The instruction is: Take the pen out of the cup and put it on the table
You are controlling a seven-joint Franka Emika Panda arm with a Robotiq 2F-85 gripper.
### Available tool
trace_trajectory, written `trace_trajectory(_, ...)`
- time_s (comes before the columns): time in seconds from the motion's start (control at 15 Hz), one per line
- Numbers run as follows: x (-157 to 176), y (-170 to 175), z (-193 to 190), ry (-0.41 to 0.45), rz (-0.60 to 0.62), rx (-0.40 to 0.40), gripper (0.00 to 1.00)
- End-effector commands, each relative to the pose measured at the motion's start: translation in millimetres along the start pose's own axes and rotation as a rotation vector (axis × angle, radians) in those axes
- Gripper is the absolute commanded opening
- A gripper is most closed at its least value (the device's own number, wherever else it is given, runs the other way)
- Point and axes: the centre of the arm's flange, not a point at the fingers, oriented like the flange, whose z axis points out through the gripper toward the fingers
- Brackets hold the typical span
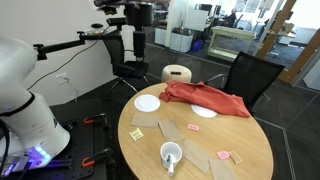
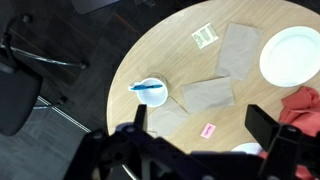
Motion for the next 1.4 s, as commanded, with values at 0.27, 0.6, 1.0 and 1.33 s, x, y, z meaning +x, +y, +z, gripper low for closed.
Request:
trace_trajectory(0.27, 39, 28, 65, 0.000, 0.312, 0.012, 1.00)
trace_trajectory(0.6, 70, 14, 115, 0.080, 0.588, 0.017, 1.00)
trace_trajectory(1.0, 85, 17, 167, 0.168, 0.885, -0.077, 1.00)
trace_trajectory(1.33, 76, 35, 194, 0.225, 1.101, -0.220, 1.00)
